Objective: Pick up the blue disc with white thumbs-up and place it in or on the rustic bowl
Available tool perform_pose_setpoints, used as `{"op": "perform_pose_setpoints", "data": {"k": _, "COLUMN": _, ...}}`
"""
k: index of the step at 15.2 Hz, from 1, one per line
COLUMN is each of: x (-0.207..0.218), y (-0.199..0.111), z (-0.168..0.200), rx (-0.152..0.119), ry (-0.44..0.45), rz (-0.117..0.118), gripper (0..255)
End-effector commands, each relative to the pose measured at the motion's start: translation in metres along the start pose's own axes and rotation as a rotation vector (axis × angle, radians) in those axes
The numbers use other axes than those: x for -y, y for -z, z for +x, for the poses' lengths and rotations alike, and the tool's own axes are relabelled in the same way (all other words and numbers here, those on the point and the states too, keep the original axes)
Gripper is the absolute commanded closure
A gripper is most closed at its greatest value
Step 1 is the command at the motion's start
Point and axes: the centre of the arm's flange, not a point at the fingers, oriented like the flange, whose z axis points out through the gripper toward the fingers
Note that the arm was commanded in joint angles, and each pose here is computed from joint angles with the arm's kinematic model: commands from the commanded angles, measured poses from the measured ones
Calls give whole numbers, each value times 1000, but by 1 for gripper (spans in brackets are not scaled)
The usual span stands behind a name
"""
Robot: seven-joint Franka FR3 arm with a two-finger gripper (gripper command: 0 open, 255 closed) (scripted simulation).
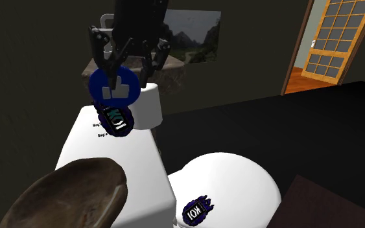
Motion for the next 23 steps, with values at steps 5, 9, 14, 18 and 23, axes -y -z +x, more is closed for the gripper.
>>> {"op": "perform_pose_setpoints", "data": {"k": 5, "x": 44, "y": 14, "z": -27, "rx": 0, "ry": 0, "rz": 0, "gripper": 255}}
{"op": "perform_pose_setpoints", "data": {"k": 9, "x": 86, "y": 24, "z": -57, "rx": 0, "ry": 0, "rz": 0, "gripper": 255}}
{"op": "perform_pose_setpoints", "data": {"k": 14, "x": 130, "y": 29, "z": -89, "rx": 0, "ry": 0, "rz": 0, "gripper": 255}}
{"op": "perform_pose_setpoints", "data": {"k": 18, "x": 127, "y": 9, "z": -96, "rx": 0, "ry": 0, "rz": 0, "gripper": 255}}
{"op": "perform_pose_setpoints", "data": {"k": 23, "x": 122, "y": -15, "z": -105, "rx": 0, "ry": 0, "rz": 0, "gripper": 255}}
